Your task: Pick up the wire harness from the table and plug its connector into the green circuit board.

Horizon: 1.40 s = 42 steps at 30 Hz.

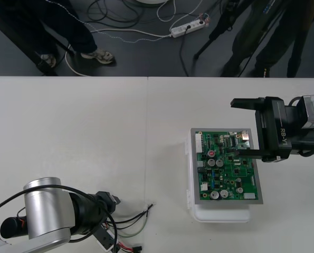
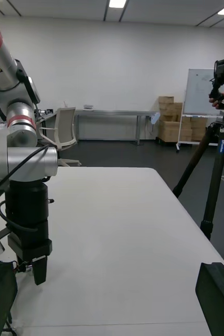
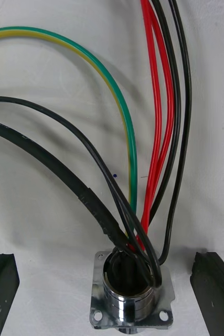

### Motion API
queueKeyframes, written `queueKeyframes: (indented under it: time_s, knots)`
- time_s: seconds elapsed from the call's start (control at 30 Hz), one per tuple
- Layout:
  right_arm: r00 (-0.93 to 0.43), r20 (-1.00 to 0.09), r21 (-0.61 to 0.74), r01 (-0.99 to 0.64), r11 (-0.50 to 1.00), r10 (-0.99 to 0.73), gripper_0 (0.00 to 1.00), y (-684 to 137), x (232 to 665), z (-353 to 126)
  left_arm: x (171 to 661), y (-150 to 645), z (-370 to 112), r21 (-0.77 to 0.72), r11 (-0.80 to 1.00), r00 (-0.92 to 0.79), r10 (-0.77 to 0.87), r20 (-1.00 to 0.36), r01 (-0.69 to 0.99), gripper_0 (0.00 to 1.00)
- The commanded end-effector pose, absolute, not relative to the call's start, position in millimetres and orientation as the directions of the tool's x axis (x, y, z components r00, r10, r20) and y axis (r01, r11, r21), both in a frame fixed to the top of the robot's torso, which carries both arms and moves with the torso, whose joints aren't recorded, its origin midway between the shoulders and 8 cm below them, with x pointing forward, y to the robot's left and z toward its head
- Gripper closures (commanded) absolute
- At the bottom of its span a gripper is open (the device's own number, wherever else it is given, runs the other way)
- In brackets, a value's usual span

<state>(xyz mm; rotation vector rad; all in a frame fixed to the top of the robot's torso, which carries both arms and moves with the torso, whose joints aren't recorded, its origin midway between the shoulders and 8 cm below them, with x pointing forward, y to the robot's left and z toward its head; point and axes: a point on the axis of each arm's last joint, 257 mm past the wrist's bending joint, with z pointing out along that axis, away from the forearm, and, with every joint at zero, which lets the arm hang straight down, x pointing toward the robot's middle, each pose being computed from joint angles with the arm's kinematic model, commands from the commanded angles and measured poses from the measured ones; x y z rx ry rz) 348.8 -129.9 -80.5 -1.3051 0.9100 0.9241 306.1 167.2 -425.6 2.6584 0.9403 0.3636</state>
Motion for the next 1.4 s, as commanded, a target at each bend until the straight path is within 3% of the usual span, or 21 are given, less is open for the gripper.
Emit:
queueKeyframes:
  time_s: [0.03,0.6,0.63,0.67,0.7,0.73,0.77,1.4]
  knots:
    - [0.455,-0.89,-0.454,-0.89,0.032,0.021,0.0,-131,353,-70,288,149,-434,0.39,-0.69,0.73,0.681,0.064,0.61,0.03]
    - [0.453,-0.891,-0.453,-0.891,-0.003,-0.003,0.0,-122,350,-84,278,152,-439,0.373,-0.697,0.735,0.675,0.056,0.612,0.06]
    - [0.452,-0.892,-0.452,-0.892,-0.006,-0.004,0.0,-122,349,-85,278,152,-440,0.372,-0.698,0.736,0.675,0.055,0.612,0.14]
    - [0.448,-0.894,-0.448,-0.894,-0.01,-0.002,0.0,-120,349,-86,278,152,-440,0.372,-0.698,0.736,0.675,0.055,0.612,0.38]
    - [0.447,-0.895,-0.447,-0.895,-0.013,-0.003,0.0,-120,348,-87,278,152,-439,0.373,-0.698,0.736,0.674,0.056,0.611,0.78]
    - [0.446,-0.895,-0.446,-0.895,-0.014,-0.003,0.0,-119,348,-87,278,152,-440,0.372,-0.699,0.737,0.674,0.056,0.611,0.97]
    - [0.443,-0.897,-0.442,-0.897,-0.018,-0.001,0.0,-118,347,-88,278,152,-439,0.373,-0.698,0.736,0.674,0.056,0.611,1.0]
    - [0.404,-0.914,-0.405,-0.914,-0.036,0.032,0.0,-112,340,-85,285,152,-436,0.386,-0.691,0.731,0.68,0.061,0.611,1.0]
